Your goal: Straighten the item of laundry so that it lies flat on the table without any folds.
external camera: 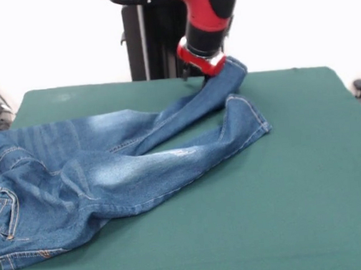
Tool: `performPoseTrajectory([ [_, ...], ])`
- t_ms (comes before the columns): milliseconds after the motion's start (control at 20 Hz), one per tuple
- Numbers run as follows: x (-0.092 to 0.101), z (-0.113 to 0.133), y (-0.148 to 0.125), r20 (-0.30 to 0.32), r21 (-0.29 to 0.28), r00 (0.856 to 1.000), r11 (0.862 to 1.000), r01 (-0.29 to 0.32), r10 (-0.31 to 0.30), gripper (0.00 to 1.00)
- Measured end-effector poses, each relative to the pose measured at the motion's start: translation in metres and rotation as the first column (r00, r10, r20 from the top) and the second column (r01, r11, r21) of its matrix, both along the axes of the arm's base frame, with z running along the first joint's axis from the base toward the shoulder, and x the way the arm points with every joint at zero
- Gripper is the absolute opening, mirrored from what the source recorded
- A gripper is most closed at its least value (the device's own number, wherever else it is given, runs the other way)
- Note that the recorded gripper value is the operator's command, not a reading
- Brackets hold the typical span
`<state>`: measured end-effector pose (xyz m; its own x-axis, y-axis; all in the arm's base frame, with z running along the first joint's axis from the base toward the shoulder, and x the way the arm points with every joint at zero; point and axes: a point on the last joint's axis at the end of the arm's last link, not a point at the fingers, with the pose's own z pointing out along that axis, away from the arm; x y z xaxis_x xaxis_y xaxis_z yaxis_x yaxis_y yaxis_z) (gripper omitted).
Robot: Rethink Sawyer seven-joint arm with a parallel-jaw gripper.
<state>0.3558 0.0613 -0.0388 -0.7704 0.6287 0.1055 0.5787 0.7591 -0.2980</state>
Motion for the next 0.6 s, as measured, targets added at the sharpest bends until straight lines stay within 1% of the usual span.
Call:
performPoseTrajectory([
  [200, 0.010, 0.004, 0.027, 0.058, 0.011, 0.996, 0.998, -0.069, 0.068, 1.00],
  [300, 0.014, 0.004, 0.036, 0.075, 0.021, 0.994, 0.996, -0.085, 0.083, 1.00],
  [350, 0.018, 0.004, 0.047, 0.097, 0.035, 0.990, 0.994, -0.104, 0.100, 1.00],
  [550, 0.025, 0.001, 0.063, 0.145, 0.058, 0.982, 0.990, -0.129, 0.120, 1.00],
  [600, 0.025, 0.001, 0.064, 0.148, 0.059, 0.982, 0.990, -0.130, 0.120, 1.00],
])
